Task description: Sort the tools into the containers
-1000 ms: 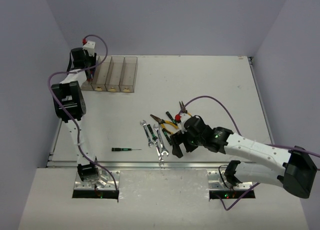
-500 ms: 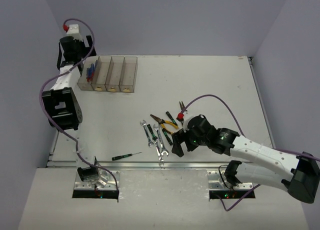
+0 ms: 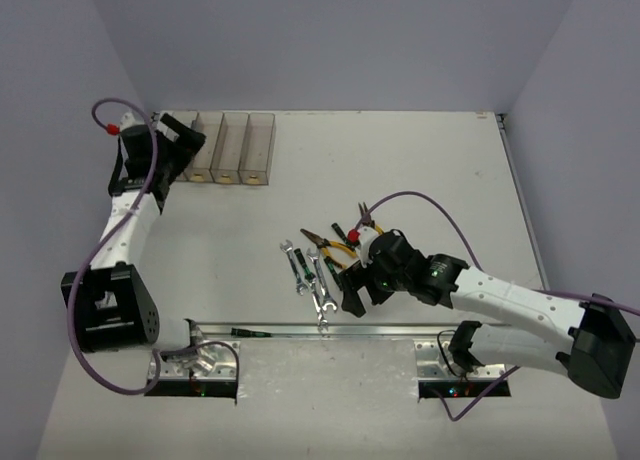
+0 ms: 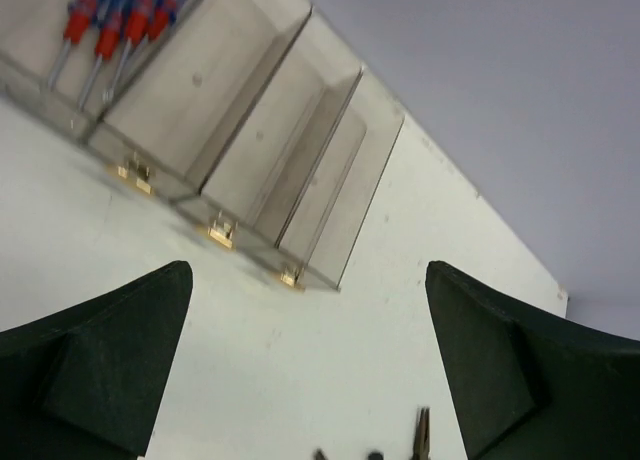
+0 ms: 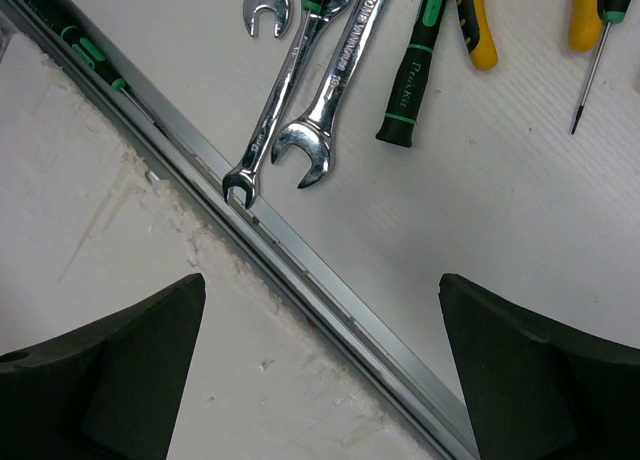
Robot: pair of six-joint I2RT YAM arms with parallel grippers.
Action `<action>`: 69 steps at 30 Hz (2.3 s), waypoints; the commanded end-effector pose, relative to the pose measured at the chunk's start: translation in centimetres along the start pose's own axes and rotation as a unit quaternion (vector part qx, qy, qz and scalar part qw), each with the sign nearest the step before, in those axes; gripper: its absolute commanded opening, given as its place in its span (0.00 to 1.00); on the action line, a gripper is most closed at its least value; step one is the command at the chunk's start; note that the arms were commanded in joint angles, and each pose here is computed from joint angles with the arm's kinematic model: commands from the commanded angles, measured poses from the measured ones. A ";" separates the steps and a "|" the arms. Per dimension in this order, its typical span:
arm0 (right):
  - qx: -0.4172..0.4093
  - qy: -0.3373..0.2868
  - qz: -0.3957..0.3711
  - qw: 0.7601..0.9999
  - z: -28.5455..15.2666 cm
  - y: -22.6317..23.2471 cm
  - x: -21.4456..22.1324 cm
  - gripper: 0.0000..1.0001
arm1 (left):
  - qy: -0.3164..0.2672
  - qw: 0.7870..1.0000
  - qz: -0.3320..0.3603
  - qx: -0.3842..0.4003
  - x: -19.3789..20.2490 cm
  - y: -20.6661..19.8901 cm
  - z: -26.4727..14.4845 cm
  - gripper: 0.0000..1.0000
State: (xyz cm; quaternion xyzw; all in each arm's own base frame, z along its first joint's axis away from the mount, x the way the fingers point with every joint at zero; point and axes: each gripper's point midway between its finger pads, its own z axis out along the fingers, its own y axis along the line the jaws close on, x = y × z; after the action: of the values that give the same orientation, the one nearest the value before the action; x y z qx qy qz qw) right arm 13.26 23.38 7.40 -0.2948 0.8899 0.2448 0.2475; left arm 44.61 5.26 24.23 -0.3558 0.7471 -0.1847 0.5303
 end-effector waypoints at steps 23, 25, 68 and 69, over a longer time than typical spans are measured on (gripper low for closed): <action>-0.017 0.061 -0.176 0.982 8.0 10.2 -4.1 0.58 | -0.081 0.985 0.153 0.006 5.9 3.8 -19.6 1.00; -0.018 0.072 -0.197 0.978 9.6 11.5 -3.8 0.53 | -0.073 0.985 0.155 0.013 6.4 3.6 -19.5 1.00; -0.105 0.120 -0.227 0.961 16.7 17.1 -1.0 0.39 | -0.107 0.985 0.128 -0.039 5.1 4.5 -21.2 1.00; -0.107 0.119 -0.227 0.960 16.5 17.2 -1.1 0.39 | -0.107 0.985 0.128 -0.038 5.1 4.4 -21.2 1.00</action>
State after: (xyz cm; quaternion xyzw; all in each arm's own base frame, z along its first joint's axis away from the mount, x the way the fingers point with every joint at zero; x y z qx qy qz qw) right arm 7.20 44.29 -1.28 -0.5469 0.7980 0.2273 0.1113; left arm 22.39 2.72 23.47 -0.2993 0.7517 -0.0292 0.5870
